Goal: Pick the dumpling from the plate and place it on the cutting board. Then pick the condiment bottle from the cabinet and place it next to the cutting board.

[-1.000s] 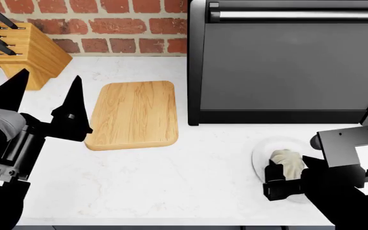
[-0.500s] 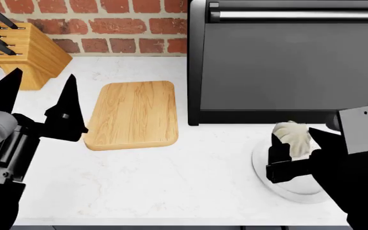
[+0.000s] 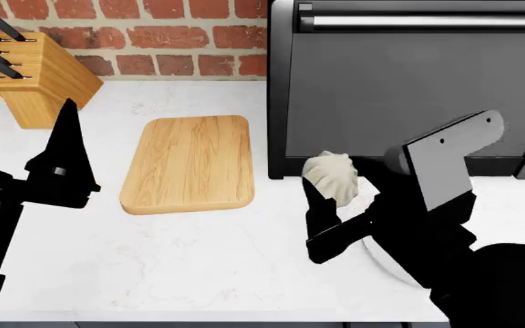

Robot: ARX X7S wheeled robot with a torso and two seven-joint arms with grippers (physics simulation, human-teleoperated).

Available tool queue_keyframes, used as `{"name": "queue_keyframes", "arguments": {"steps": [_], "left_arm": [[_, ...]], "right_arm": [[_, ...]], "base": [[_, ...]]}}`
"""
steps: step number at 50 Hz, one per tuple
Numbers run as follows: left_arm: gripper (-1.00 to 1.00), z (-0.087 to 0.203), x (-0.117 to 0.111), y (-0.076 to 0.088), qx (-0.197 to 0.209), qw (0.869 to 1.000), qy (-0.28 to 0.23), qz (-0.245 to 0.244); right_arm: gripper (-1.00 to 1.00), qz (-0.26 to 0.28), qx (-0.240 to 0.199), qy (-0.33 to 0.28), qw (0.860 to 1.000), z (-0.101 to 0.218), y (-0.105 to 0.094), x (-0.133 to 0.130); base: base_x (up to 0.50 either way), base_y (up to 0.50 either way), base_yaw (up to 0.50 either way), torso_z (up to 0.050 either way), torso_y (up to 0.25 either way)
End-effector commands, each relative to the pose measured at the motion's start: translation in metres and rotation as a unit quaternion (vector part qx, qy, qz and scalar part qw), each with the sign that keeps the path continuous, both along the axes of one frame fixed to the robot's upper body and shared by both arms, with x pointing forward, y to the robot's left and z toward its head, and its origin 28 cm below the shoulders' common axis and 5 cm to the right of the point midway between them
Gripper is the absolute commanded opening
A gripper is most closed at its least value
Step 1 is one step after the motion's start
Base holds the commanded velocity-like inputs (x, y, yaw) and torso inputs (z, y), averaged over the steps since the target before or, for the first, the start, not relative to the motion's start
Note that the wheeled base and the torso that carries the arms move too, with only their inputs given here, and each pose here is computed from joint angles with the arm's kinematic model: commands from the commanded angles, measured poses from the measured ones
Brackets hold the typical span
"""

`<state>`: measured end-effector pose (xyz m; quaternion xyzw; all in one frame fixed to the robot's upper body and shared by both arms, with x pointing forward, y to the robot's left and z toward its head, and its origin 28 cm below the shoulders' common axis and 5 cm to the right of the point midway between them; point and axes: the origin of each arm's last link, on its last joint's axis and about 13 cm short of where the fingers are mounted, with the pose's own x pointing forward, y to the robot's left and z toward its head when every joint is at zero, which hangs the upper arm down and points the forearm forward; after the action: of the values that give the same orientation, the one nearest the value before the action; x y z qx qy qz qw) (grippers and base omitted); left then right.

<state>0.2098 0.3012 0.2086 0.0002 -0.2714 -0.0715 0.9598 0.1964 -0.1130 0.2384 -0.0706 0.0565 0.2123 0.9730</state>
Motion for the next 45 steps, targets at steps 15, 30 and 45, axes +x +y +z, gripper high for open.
{"name": "queue_keyframes", "arguments": {"steps": [15,30,45], "left_arm": [[1.00,-0.003,-0.007,0.003,-0.004,1.000,-0.001,0.004],[1.00,-0.005,-0.012,0.005,-0.007,1.000,-0.001,0.008],[1.00,-0.008,-0.010,0.007,-0.010,1.000,0.001,0.007]], "right_arm": [[-1.00,0.175,0.013,-0.020,0.984,-0.001,0.058,0.023],[-1.00,0.225,0.010,-0.059,0.973,0.007,0.088,0.048],[-1.00,0.243,0.003,-0.082,0.967,0.014,0.111,0.073]], "base": [[0.00,0.00,0.00,0.000,0.000],[0.00,0.00,0.00,0.000,0.000],[0.00,0.00,0.00,0.000,0.000]]}}
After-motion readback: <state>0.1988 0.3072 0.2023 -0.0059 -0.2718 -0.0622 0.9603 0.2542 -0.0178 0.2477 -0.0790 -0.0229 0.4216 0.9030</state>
